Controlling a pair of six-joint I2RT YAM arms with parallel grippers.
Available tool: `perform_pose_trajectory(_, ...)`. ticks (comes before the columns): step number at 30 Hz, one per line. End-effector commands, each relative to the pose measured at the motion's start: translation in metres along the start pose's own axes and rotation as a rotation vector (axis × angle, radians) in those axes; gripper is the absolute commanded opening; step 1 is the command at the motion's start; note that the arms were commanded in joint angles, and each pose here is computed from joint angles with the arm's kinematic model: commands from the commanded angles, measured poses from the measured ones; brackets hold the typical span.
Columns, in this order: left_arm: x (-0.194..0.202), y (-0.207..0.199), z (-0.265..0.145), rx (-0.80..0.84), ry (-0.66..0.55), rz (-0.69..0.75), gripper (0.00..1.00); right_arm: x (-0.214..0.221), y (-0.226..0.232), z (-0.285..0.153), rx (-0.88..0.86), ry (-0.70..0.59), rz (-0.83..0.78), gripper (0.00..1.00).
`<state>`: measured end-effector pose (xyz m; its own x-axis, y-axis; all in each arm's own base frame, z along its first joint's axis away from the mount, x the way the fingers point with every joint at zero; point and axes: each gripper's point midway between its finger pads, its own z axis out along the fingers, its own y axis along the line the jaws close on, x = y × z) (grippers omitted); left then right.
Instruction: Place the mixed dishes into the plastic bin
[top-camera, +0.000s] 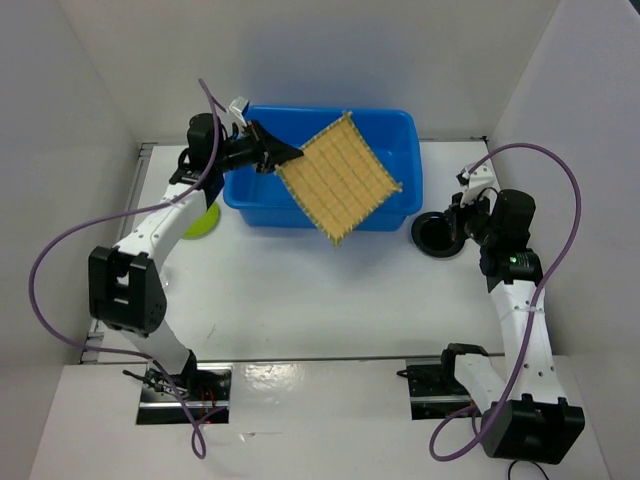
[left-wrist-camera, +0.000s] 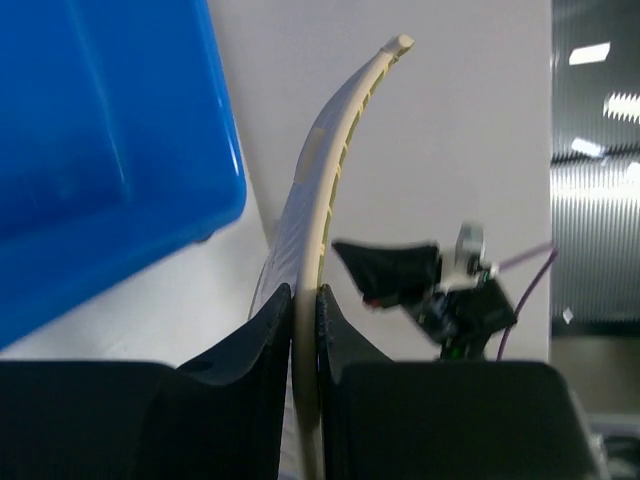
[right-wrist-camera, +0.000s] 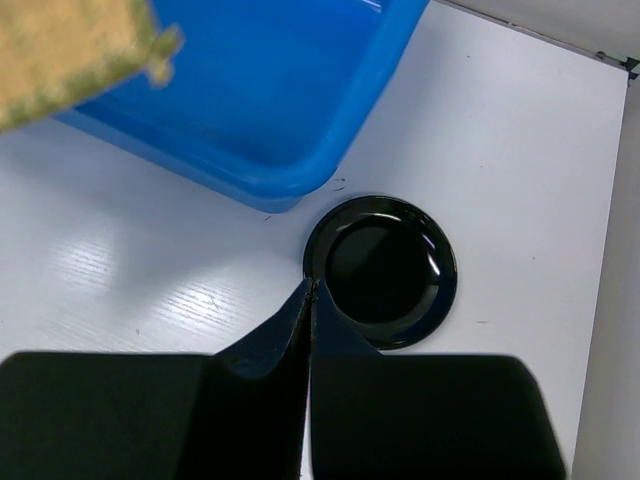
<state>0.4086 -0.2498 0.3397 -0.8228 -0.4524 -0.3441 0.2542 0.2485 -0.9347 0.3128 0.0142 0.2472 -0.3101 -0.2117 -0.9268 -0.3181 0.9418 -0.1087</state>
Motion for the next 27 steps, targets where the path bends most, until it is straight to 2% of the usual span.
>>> perform_pose_trajectory(1,-0.049,-0.055,0.008,0.163,-0.139,-0.029,0.00,-0.018,-0.008,-0.005,0.033,-0.066,-0.019,0.00)
perform_pose_trajectory(6,-0.084,-0.026,0.031,0.141,-0.282,-0.166,0.00,-0.018,-0.008,-0.005,0.033,-0.066,-0.019,0.00)
perform_pose_trajectory(12,-0.078,0.022,0.061,0.068,-0.492,-0.292,0.00,-0.014,-0.006,-0.004,0.022,-0.061,-0.015,0.00)
perform_pose_trajectory(16,-0.069,0.068,0.085,0.033,-0.514,-0.335,0.00,-0.016,-0.010,-0.005,0.050,-0.072,-0.022,0.00)
perform_pose_trajectory(21,-0.064,0.131,0.088,-0.085,-0.636,-0.395,0.00,-0.017,-0.015,-0.005,0.070,-0.077,-0.022,0.00)
perform_pose_trajectory(27,-0.063,0.183,0.094,-0.159,-0.642,-0.433,0.00,-0.015,-0.014,-0.006,0.070,-0.077,-0.022,0.00)
